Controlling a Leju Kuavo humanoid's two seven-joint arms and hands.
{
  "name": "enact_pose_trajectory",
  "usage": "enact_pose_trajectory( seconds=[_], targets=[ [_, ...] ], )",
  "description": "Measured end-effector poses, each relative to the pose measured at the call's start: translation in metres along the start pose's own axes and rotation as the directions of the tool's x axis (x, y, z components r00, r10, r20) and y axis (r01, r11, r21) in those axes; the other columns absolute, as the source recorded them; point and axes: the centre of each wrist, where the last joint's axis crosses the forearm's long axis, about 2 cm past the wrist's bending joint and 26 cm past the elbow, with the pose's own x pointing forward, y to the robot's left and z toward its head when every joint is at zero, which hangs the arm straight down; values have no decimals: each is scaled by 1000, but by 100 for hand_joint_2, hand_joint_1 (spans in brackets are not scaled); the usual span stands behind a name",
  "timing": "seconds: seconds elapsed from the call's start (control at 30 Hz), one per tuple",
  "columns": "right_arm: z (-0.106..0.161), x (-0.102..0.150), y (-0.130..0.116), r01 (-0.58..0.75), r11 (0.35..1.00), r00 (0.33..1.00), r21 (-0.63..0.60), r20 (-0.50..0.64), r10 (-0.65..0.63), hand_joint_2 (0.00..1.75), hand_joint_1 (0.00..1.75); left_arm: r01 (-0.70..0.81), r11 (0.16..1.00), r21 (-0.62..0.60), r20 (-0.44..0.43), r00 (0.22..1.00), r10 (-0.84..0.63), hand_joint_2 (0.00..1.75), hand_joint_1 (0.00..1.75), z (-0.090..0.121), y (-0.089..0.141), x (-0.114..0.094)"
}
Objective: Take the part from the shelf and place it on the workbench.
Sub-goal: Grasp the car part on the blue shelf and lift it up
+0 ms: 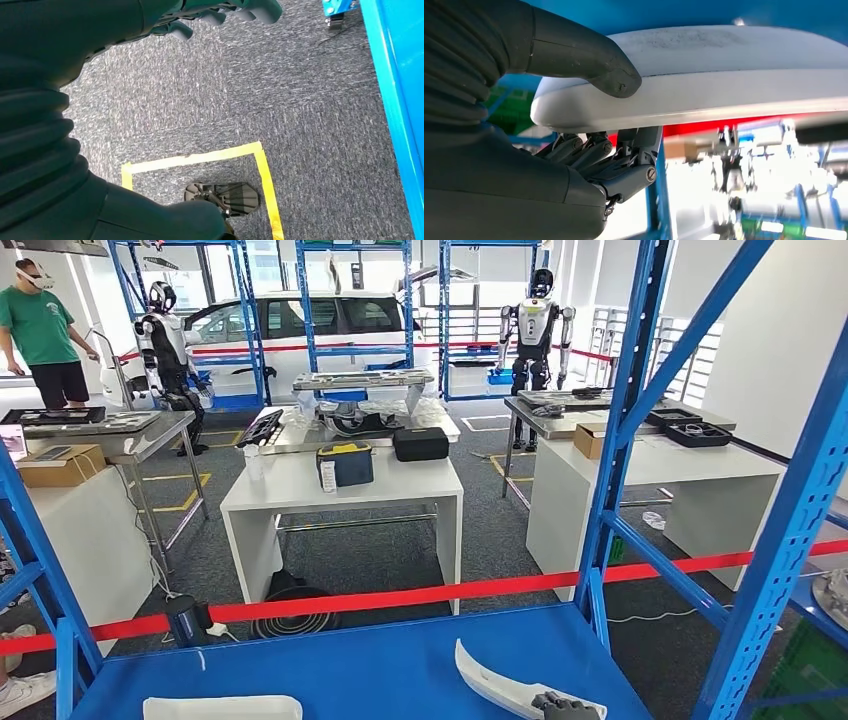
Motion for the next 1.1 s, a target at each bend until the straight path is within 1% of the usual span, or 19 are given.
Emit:
enact_pose_trajectory(
  seconds=[0.23,0.4,0.57,0.77,0.93,1.1],
  targets=[
    [-15,-2,-34,-48,981,999,-186,-2,48,175,147,-38,999,16,-36,999,39,175,0,0,1,0],
    [-25,1,-58,-66,958,997,-280,15,73,175,147,-58,998,33,-54,997,60,175,0,-1,2,0],
    [-31,7,-72,-80,940,993,-333,59,105,175,147,-78,996,48,-91,992,82,175,0,-1,2,-1],
    [-37,25,-87,-66,914,986,-400,112,120,175,147,-98,992,82,-150,983,109,175,0,-1,3,-1],
    [-38,42,-100,-48,891,982,-451,143,125,175,147,-92,990,104,-156,982,108,175,0,-1,4,0],
    [-39,49,-107,-43,888,978,-458,161,131,175,147,-95,989,112,-157,981,112,175,0,-1,3,0]
  ],
)
